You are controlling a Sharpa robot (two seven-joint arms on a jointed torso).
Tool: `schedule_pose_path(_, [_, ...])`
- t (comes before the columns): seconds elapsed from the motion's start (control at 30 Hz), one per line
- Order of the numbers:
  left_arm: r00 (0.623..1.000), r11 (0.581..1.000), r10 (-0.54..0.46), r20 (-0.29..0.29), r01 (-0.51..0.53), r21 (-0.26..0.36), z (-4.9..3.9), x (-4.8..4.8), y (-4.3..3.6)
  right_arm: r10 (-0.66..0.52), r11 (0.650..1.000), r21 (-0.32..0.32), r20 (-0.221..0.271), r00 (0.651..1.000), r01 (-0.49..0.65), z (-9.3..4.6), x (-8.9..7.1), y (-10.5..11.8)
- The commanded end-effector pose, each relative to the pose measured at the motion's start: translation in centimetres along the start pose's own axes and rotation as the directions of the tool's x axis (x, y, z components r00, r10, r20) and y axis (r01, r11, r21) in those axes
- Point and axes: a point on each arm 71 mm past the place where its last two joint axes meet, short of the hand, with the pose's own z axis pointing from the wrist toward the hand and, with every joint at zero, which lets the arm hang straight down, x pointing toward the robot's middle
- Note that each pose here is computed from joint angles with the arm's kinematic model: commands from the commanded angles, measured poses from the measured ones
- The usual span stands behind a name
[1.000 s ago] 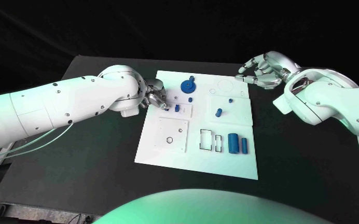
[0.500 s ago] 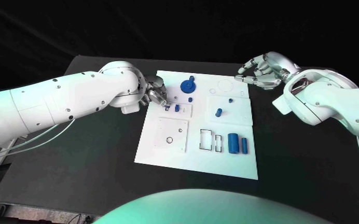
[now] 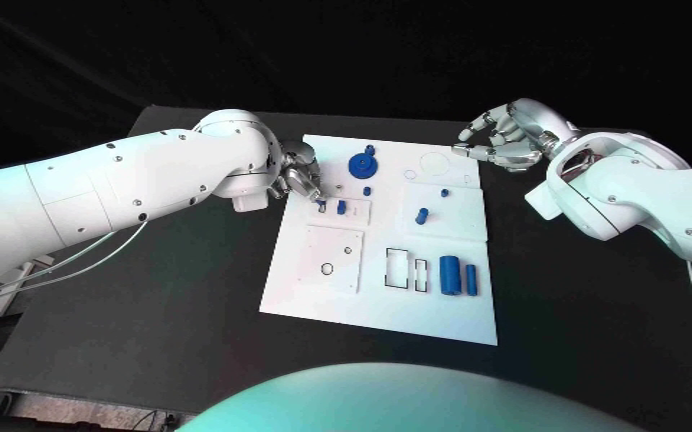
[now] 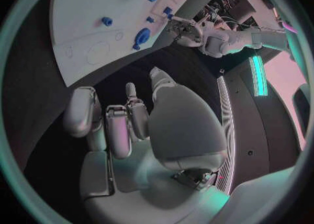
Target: Assemble the parts on the task board
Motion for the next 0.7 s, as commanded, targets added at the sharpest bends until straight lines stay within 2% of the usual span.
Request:
schedule_pose_path(0.03, [0.997, 1.000, 0.022, -0.078, -0.022, 0.005, -0.08, 0.31, 0.04, -0.008, 1.000, -0.002, -0.013, 1.000, 0.008, 0.0, 0.1, 0.0])
schedule_pose_path(0.17, [0.992, 0.999, 0.036, -0.119, -0.035, 0.007, -0.25, -0.03, 0.05, -0.008, 1.000, -0.002, -0.013, 1.000, 0.008, 0.0, 0.1, 0.0])
schedule_pose_path(0.3, [0.987, 0.999, 0.053, -0.154, -0.052, 0.011, -0.43, -0.82, -0.17, -0.008, 1.000, -0.003, -0.013, 1.000, 0.008, 0.0, 0.1, 0.0])
schedule_pose_path(0.47, [0.982, 0.998, 0.064, -0.179, -0.062, 0.016, -0.23, -1.39, -0.54, -0.008, 1.000, -0.004, -0.014, 1.000, 0.008, 0.1, 0.2, 0.1])
schedule_pose_path(0.7, [0.978, 0.997, 0.074, -0.195, -0.070, 0.025, 0.12, -1.72, -1.18, -0.008, 1.000, -0.005, -0.015, 1.000, 0.008, 0.1, 0.2, 0.1])
